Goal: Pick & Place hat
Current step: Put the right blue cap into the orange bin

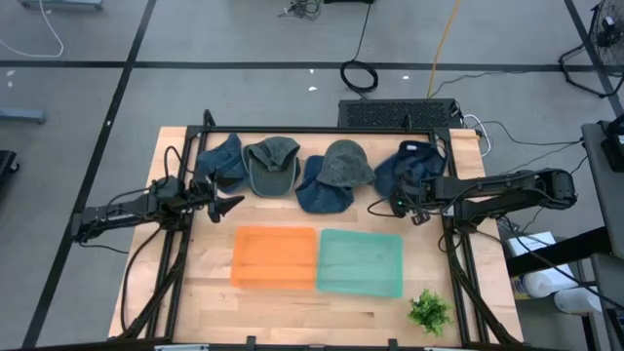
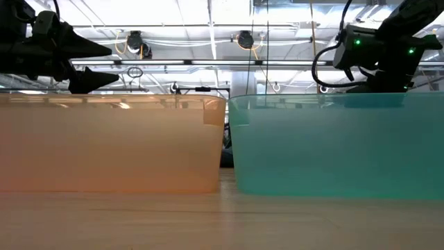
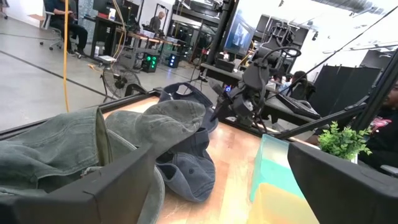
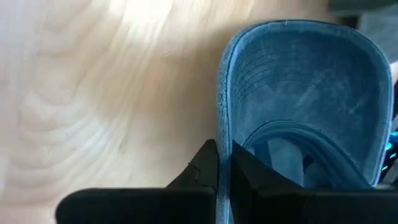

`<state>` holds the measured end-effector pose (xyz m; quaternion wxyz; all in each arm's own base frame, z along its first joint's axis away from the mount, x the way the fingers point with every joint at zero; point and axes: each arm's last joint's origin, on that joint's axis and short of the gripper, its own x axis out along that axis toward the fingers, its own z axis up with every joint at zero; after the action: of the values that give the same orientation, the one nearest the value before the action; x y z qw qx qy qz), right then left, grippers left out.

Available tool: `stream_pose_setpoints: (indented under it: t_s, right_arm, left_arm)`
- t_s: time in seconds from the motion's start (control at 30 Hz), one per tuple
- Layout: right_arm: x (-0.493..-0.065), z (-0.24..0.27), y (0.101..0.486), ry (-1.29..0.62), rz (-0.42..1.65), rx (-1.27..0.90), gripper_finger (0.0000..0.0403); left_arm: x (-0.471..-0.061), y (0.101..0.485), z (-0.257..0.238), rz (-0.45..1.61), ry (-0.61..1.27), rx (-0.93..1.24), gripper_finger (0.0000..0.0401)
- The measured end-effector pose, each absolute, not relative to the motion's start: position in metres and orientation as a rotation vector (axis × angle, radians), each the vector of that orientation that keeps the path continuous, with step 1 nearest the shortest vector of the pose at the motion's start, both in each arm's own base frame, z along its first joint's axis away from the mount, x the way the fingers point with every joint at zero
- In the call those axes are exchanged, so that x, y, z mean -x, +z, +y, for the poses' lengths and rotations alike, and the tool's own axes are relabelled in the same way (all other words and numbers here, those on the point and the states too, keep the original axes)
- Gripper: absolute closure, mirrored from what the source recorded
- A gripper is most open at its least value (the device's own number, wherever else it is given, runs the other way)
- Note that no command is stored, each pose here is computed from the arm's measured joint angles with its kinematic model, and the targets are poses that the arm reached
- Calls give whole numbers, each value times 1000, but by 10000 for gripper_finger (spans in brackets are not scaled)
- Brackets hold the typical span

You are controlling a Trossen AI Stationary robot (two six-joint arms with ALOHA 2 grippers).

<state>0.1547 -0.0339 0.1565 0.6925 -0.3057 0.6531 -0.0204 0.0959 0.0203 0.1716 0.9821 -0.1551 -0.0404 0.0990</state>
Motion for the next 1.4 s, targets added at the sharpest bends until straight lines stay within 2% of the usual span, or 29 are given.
stream_pose_setpoints:
  t_s: [0.23, 0.47, 0.77, 1.4]
  right_arm:
    - [-146, -35, 156, -128, 1558, 679, 401]
    - [-146, -40, 160, -315, 1582, 825, 402]
    - [-154, -51, 172, -591, 1531, 927, 402]
    - [-236, -73, 305, -896, 1217, 865, 403]
  left_arm:
    - [-96, 172, 20, -81, 199, 312, 24]
    - [-96, 172, 20, -82, 199, 312, 32]
    - [-96, 172, 20, -81, 199, 312, 17]
    - [-96, 172, 20, -81, 200, 312, 28]
